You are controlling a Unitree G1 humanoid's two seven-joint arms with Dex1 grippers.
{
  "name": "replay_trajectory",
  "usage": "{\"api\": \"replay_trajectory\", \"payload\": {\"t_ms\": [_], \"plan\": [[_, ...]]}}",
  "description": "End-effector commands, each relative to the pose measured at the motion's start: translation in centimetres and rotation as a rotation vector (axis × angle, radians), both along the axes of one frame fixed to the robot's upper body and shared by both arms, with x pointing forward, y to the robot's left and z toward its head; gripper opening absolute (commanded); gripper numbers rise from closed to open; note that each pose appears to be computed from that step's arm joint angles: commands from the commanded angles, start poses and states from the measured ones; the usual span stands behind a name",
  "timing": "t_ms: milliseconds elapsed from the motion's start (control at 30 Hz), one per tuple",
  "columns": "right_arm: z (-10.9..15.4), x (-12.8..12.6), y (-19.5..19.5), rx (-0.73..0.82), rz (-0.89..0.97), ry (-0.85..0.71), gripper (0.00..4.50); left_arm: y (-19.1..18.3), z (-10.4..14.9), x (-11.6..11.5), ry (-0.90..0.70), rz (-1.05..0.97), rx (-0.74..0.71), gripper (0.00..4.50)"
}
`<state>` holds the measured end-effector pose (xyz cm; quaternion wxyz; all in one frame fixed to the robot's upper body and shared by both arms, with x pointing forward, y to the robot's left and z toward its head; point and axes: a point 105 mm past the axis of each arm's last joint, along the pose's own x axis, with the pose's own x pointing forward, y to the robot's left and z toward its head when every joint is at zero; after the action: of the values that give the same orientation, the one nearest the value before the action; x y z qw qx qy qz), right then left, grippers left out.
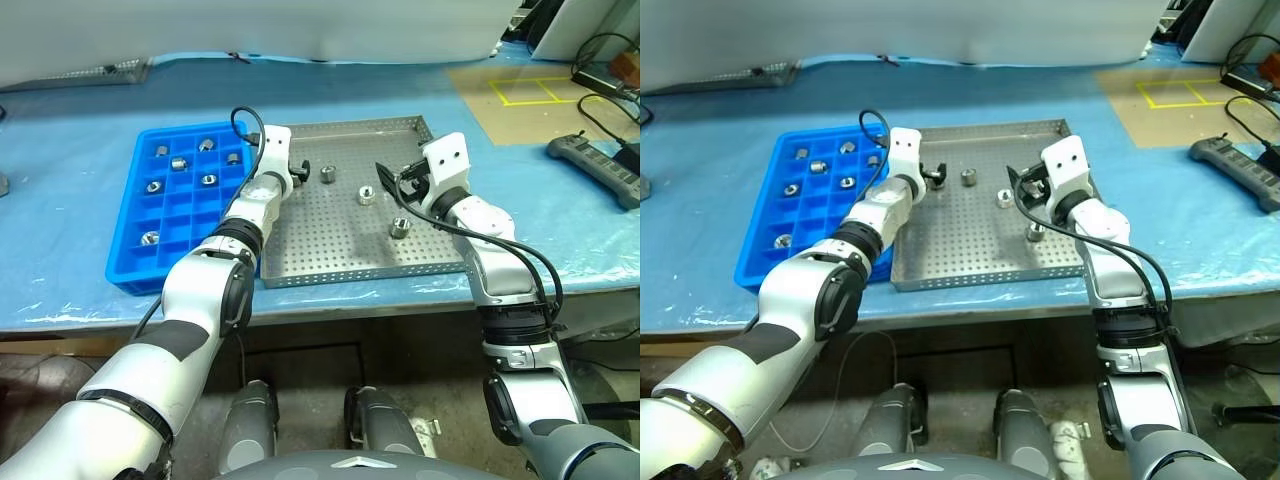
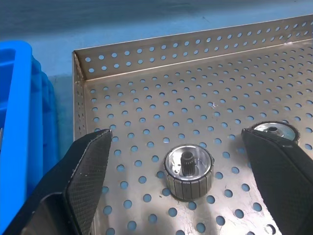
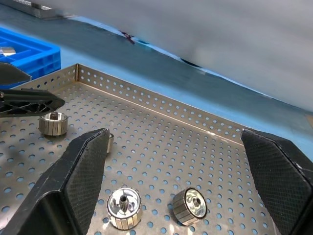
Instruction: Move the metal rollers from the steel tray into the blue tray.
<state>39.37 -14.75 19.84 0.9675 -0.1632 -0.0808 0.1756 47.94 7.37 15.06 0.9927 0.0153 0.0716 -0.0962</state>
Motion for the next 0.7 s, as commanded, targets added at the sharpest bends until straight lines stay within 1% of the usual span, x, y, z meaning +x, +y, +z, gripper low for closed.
{"api": "replay_trajectory", "payload": {"t_ms": [33, 533, 700], "plan": [[1.6, -0.3, 0.3, 0.000, 0.005, -0.062, 4.50, -0.5, 2.1, 0.3, -0.062, -0.015, -0.010, 4.48], [1.3, -0.1, 0.6, 0.001, 0.011, -0.057, 4.50, -1.7, 2.0, 0.0, -0.069, -0.080, 0.001, 4.48], [1.2, 0.0, 0.6, 0.002, 0.014, -0.056, 4.50, -1.6, 2.0, 0.1, -0.073, -0.070, 0.005, 4.48]]}}
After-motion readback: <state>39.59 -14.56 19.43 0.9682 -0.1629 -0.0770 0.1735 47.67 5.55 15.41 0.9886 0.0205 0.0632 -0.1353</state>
